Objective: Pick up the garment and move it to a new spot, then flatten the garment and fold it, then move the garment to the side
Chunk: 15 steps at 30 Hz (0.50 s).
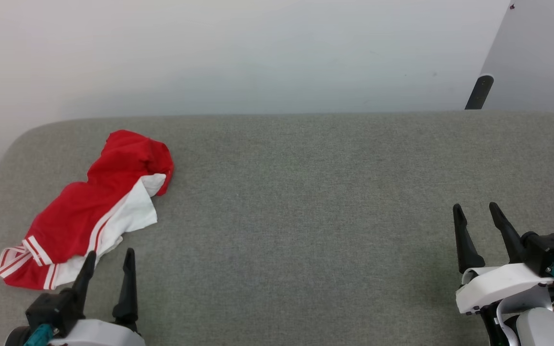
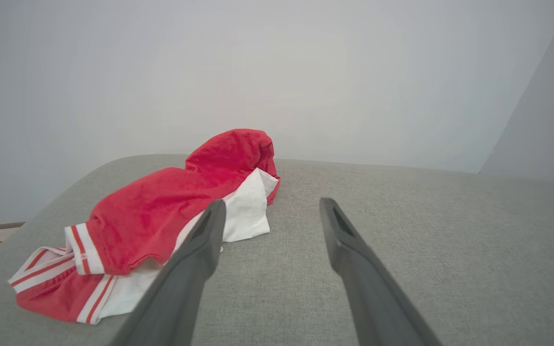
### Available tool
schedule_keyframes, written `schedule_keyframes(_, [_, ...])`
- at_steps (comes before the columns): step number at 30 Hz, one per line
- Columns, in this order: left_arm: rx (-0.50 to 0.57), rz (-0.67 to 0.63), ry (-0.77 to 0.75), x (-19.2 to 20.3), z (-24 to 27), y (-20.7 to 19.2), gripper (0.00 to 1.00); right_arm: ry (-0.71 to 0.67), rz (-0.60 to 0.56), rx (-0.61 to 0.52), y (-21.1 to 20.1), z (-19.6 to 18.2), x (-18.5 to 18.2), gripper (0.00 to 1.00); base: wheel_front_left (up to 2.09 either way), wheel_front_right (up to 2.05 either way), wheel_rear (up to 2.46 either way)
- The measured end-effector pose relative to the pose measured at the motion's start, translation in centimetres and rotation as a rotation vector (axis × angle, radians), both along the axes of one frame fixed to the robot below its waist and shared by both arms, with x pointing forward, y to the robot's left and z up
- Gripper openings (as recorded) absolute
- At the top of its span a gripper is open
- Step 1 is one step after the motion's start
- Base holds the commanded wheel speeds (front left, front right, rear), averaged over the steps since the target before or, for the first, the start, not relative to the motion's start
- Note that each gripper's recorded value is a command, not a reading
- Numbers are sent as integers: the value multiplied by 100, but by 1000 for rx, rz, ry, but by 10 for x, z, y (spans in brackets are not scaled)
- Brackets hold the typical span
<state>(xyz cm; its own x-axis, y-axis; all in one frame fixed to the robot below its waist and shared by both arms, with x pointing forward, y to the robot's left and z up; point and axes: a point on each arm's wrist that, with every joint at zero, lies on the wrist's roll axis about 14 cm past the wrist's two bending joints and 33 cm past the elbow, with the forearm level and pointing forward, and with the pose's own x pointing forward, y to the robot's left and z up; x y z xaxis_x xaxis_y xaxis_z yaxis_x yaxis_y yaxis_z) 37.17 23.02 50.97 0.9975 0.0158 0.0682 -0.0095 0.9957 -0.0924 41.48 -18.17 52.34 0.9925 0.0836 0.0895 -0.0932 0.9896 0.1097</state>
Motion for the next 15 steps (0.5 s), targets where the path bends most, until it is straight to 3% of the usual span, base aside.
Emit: schedule_keyframes(15, [83,-13,-7,-1,0,2,100,-26,-10,-47,-2,2,0,100,0,0,0])
